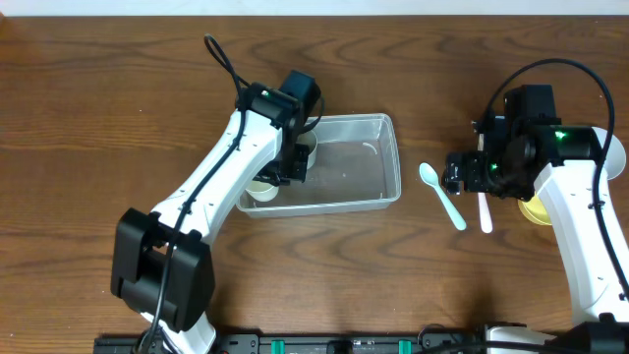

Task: Pack container
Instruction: 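Lower the white cup into the container below the yellow cup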

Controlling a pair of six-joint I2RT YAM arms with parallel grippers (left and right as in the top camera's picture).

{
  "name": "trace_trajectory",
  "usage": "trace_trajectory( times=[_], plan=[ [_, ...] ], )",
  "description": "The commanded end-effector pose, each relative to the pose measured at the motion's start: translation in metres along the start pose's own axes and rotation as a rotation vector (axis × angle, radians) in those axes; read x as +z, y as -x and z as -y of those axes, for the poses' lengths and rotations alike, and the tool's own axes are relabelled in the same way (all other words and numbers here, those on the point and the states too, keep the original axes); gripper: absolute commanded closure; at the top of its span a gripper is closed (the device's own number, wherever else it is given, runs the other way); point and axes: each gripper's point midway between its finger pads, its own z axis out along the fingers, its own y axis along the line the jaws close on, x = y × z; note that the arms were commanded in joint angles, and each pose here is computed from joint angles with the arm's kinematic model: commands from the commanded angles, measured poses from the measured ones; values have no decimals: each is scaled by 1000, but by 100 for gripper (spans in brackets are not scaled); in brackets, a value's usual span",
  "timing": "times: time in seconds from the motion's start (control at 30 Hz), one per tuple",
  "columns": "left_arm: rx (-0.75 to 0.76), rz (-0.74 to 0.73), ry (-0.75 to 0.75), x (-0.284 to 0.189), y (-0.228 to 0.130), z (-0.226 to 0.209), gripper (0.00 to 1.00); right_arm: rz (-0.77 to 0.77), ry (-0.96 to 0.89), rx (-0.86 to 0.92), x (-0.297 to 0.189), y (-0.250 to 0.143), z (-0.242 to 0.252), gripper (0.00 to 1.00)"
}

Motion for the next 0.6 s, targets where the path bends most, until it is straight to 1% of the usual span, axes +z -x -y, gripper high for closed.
trace_trajectory(
  times=[0.0,0.4,0.57],
  plan=[
    [12,-31,8,11,-1,0,94,13,-4,-8,-4,5,2,1],
    [7,-62,18,42,-10,-4,94,12,-4,-8,-4,4,2,1],
    [5,-66,19,45,-12,-5,94,12,-4,-8,-4,4,2,1]
  ],
)
